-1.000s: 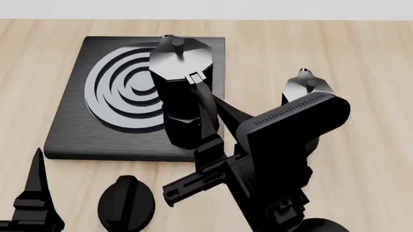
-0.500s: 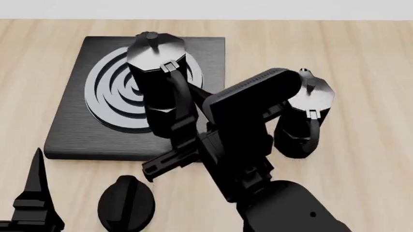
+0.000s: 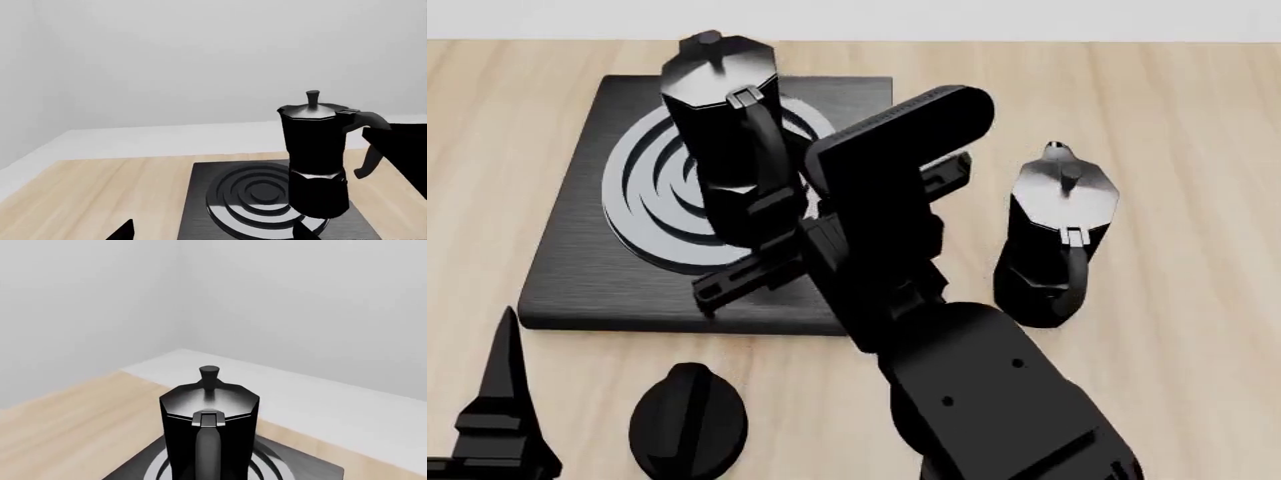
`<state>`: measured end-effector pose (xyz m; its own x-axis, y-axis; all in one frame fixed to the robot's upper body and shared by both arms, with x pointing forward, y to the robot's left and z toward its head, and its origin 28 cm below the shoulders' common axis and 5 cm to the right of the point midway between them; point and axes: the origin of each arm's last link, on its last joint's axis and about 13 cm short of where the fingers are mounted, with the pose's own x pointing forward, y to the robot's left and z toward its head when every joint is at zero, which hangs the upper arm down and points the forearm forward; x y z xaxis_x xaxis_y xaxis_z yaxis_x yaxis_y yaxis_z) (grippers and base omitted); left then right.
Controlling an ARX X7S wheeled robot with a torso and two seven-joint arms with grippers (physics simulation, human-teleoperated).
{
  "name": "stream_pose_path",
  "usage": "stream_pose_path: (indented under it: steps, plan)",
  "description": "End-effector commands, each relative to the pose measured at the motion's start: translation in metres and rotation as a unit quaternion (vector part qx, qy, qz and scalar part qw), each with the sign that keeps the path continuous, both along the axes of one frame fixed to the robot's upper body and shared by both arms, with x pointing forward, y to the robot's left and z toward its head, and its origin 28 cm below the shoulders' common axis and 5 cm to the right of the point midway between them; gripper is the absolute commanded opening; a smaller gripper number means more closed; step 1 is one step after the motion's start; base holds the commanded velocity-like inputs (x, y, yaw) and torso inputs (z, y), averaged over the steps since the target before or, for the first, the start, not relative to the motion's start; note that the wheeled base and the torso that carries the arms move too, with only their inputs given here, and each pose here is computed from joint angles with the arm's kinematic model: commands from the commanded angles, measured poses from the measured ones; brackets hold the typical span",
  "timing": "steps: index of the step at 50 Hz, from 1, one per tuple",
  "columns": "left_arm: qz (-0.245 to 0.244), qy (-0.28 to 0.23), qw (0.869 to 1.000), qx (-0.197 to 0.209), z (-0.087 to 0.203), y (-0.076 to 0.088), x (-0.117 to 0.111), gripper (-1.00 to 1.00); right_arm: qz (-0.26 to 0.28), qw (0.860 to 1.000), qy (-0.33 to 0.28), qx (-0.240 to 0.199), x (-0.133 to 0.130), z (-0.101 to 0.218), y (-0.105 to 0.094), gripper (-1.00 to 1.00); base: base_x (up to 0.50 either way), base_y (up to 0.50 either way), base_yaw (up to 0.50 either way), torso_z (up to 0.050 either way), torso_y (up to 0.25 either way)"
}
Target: Put the right moka pot on the stove.
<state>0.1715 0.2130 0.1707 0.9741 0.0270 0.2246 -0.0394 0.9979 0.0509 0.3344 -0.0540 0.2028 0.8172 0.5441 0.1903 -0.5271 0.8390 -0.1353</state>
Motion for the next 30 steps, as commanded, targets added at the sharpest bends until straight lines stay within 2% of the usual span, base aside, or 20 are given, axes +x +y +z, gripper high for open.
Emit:
stream_pose_path:
  steps: [1, 15, 30]
  plan:
    - [-0.002, 0.001, 1.0, 0.001, 0.0, 0.0, 0.0, 1.0, 0.013, 1.0, -0.018, 0.005, 0.022, 0.006, 0.012, -1.0, 0.0, 0.0, 0.0, 0.0, 0.0]
    - [-0.006, 0.0, 1.0, 0.001, 0.001, 0.0, 0.0, 1.0, 0.01, 1.0, -0.023, 0.002, 0.055, 0.006, 0.03, -1.0, 0.0, 0.0, 0.0, 0.0, 0.001]
    - [-0.009, -0.001, 1.0, 0.001, 0.0, 0.0, -0.001, 1.0, 0.008, 1.0, 0.003, 0.009, 0.081, -0.002, 0.042, -1.0, 0.0, 0.0, 0.0, 0.001, 0.001]
